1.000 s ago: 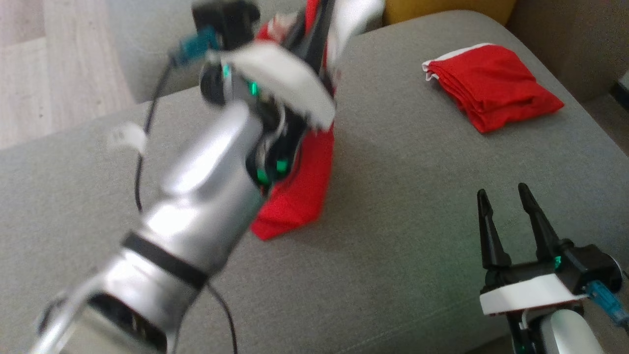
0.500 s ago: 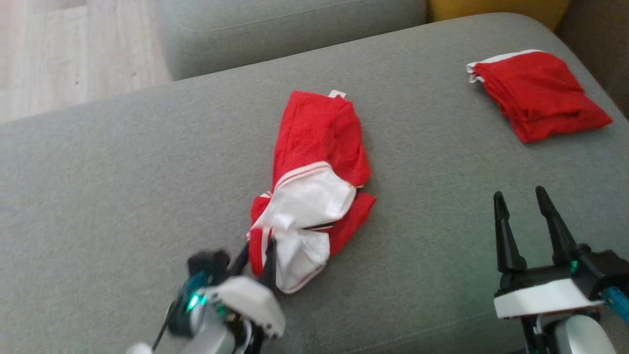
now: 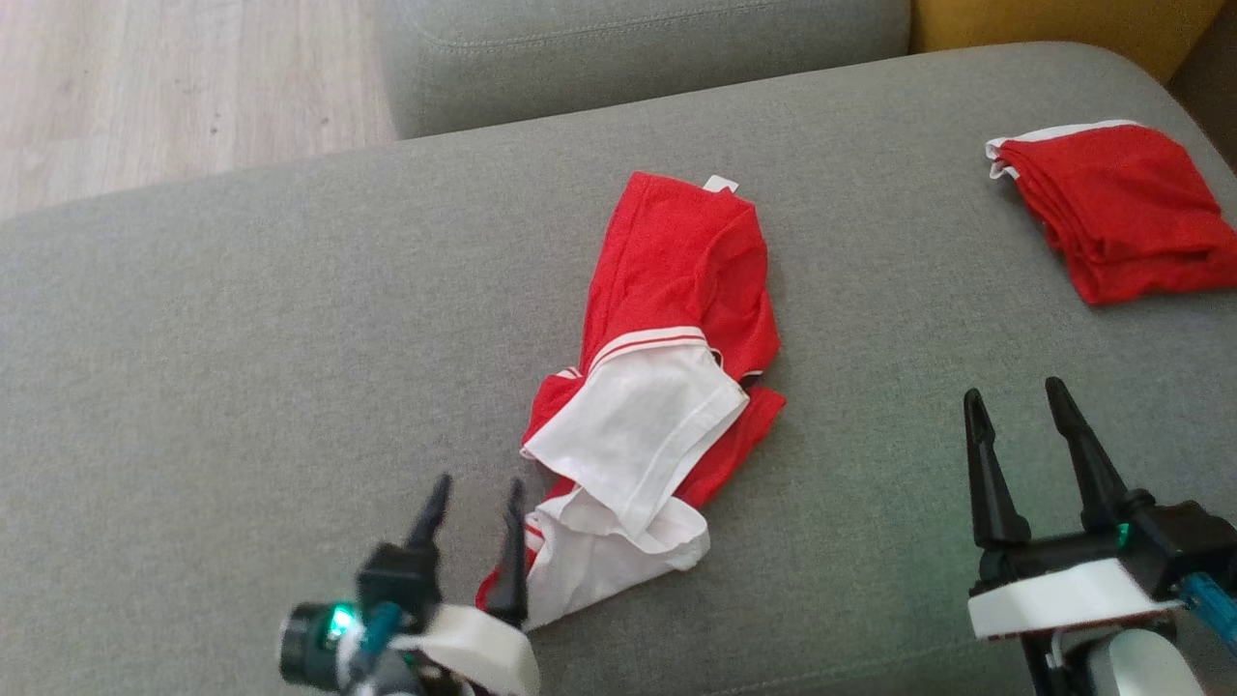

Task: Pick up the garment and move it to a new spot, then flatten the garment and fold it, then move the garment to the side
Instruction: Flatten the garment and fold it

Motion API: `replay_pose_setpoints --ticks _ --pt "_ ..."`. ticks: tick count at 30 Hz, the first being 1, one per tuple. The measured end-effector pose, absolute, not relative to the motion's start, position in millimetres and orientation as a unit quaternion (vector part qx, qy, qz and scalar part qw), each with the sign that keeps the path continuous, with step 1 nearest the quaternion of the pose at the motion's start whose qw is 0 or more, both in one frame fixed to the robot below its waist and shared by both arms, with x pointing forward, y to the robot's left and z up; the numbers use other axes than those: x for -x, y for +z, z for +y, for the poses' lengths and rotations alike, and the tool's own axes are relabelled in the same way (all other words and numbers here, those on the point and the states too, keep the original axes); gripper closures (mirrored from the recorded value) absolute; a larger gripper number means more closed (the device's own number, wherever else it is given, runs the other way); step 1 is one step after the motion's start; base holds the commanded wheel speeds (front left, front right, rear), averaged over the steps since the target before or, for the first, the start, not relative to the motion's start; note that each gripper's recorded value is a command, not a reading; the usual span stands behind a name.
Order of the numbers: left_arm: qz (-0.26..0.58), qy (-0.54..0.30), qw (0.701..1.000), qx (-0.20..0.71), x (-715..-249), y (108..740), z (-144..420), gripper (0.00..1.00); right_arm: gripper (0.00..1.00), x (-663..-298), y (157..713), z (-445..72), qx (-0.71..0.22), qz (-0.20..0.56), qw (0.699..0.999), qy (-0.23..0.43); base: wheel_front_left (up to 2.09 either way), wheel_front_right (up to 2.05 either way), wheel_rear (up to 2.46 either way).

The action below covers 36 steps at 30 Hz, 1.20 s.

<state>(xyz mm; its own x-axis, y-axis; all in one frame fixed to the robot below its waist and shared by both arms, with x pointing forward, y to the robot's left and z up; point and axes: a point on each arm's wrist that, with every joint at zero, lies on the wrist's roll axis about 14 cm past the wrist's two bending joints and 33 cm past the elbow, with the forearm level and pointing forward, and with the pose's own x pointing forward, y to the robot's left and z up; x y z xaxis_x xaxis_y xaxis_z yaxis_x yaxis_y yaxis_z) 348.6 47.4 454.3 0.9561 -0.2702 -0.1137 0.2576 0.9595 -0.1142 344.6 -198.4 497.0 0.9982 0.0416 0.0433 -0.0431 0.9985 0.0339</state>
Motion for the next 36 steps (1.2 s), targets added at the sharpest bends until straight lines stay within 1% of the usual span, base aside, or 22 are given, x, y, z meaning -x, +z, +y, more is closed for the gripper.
replay_pose_setpoints --ticks 1,4,9,15,20,23,24,25,26,29,31,34,36 --pt "0.067 -0.144 0.986 0.045 -345.2 452.4 43.0 0.0 0.0 -344.2 497.2 -197.6 -0.018 -0.022 0.999 0.022 0.0 0.0 0.0" --pt "0.127 -0.169 0.977 -0.01 -330.5 422.4 41.1 0.0 0.0 -342.2 496.4 -196.7 -0.018 -0.02 0.999 0.024 0.0 0.0 0.0" --pt "0.197 -0.198 0.96 -0.031 -313.6 394.0 38.1 0.0 0.0 -340.7 496.7 -195.9 -0.017 -0.021 0.999 0.026 0.0 0.0 0.0" --pt "0.21 -0.217 0.953 -0.031 -307.3 390.0 30.7 0.0 0.0 -339.6 497.2 -199.2 -0.011 -0.021 0.999 0.025 0.0 0.0 0.0" --pt "0.236 -0.246 0.939 -0.042 -297.4 381.5 27.0 0.0 0.0 -339.6 496.1 -199.7 -0.011 -0.019 0.999 0.025 0.0 0.0 0.0" --pt "0.237 -0.248 0.938 -0.051 -297.6 379.7 30.0 0.0 0.0 -340.5 494.4 -199.0 -0.011 -0.016 0.999 0.026 0.0 0.0 0.0" --pt "0.23 -0.246 0.94 -0.053 -299.5 380.9 31.4 0.18 0.0 -340.9 493.7 -198.8 -0.011 -0.015 0.999 0.026 0.0 0.0 0.0" --pt "0.222 -0.247 0.942 -0.056 -301.5 382.1 32.0 0.81 0.0 -341.2 493.3 -198.5 -0.011 -0.014 0.999 0.027 0.0 0.0 0.0" --pt "0.214 -0.248 0.943 -0.06 -304.1 383.7 32.2 1.0 0.0 -341.1 493.0 -198.2 -0.011 -0.014 0.999 0.027 0.0 0.0 0.0" --pt "0.172 -0.268 0.947 -0.051 -315.4 399.3 22.1 1.0 0.0 -339.7 493.4 -197.8 -0.012 -0.014 0.999 0.027 0.0 0.0 0.0" --pt "0.144 -0.297 0.943 -0.04 -321.3 414.4 7.7 1.0 0.0 -338.0 494.9 -199.7 -0.012 -0.017 0.999 0.024 0.0 0.0 0.0" --pt "0.102 -0.349 0.931 -0.02 -327.3 441.2 -18.6 1.0 0.0 -334.3 496.5 -203.7 -0.012 -0.02 1.0 0.017 0.0 0.0 0.0" --pt "0.071 -0.385 0.92 0.012 -332.3 468.1 -41.0 1.0 0.0 -331.6 498.3 -206.7 -0.013 -0.023 1.0 0.011 0.0 0.0 0.0"
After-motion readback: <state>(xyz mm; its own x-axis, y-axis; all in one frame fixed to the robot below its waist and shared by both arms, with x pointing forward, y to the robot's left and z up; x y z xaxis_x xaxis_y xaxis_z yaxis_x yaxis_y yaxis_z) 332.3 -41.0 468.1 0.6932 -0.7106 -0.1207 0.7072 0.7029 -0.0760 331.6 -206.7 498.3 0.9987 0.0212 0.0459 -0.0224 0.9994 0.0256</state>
